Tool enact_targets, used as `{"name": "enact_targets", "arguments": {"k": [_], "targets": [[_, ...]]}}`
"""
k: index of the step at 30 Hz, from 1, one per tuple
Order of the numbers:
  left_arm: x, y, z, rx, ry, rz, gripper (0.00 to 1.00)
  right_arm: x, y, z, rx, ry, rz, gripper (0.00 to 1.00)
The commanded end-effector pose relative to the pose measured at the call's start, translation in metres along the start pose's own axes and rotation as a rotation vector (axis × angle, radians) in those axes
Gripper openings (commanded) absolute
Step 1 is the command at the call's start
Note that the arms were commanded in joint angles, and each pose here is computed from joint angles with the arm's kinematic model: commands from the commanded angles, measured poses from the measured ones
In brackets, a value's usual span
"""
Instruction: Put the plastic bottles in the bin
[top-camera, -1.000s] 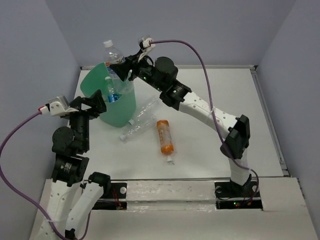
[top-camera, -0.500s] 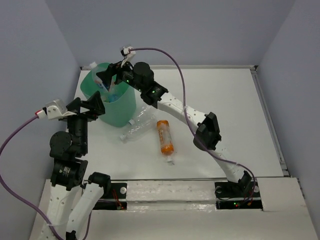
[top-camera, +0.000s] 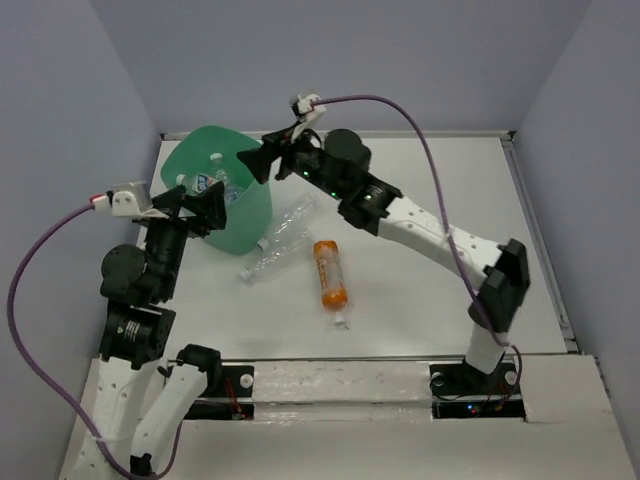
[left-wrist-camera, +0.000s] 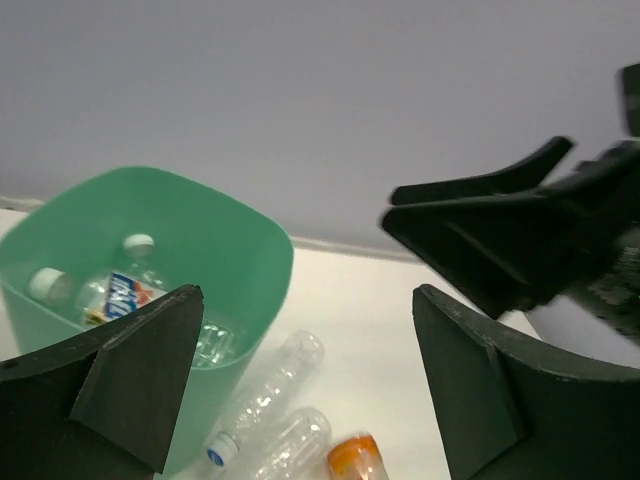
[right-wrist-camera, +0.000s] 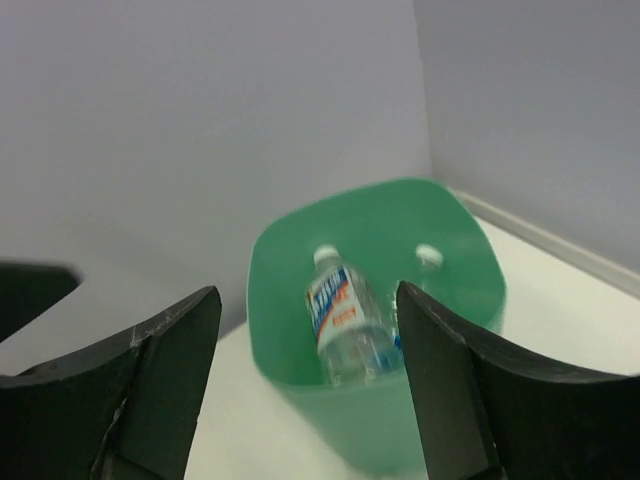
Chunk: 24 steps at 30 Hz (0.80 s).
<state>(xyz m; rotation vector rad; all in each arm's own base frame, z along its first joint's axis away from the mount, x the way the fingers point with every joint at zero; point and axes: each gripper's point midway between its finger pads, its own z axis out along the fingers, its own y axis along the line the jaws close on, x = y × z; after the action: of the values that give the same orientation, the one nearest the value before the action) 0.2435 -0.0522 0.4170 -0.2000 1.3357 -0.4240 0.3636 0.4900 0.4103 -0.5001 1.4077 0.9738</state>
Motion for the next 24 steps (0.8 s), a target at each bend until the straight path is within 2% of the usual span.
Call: {"name": "enact_targets", "arguments": {"k": [1, 3, 4, 5, 6, 10, 12, 13, 15, 18, 19, 24], "targets": [[0.07, -0.029, 0.006, 0.19, 0.298, 0.004, 0.95, -0.012, -0.029, -0.08, 0.13, -0.012, -0.006, 0.74], [0.102, -0.025, 0.005, 0.194, 0.396, -0.005, 0.94, 0.015, -0.052, -0.11, 0.192, 0.051, 0.041, 0.7], [0.111, -0.024, 0.003, 0.19, 0.421, -0.016, 0.94, 0.053, -0.065, -0.136, 0.234, 0.153, 0.057, 0.7], [0.118, -0.023, 0.003, 0.187, 0.439, -0.02, 0.94, 0.068, -0.078, -0.148, 0.271, 0.199, 0.073, 0.73], [0.133, -0.019, 0.002, 0.177, 0.477, -0.025, 0.93, 0.105, -0.081, -0.167, 0.287, 0.312, 0.097, 0.76], [0.17, -0.017, 0.002, 0.132, 0.574, 0.002, 0.93, 0.165, -0.105, -0.199, 0.382, 0.509, 0.118, 0.92], [0.189, -0.033, -0.002, 0.152, 0.637, 0.025, 0.95, 0.186, -0.109, -0.202, 0.393, 0.573, 0.122, 0.95], [0.193, -0.03, -0.001, 0.102, 0.633, 0.053, 0.96, 0.191, -0.109, -0.201, 0.39, 0.59, 0.125, 0.95], [0.203, -0.042, -0.004, 0.109, 0.657, 0.085, 0.96, 0.212, -0.115, -0.202, 0.412, 0.648, 0.125, 0.96], [0.212, -0.033, -0.003, 0.041, 0.667, 0.137, 0.97, 0.227, -0.124, -0.195, 0.438, 0.68, 0.12, 0.96], [0.215, -0.031, -0.003, 0.029, 0.672, 0.147, 0.97, 0.245, -0.129, -0.195, 0.451, 0.723, 0.121, 0.96], [0.219, -0.028, -0.004, 0.016, 0.682, 0.166, 0.97, 0.274, -0.148, -0.185, 0.501, 0.769, 0.143, 0.89]]}}
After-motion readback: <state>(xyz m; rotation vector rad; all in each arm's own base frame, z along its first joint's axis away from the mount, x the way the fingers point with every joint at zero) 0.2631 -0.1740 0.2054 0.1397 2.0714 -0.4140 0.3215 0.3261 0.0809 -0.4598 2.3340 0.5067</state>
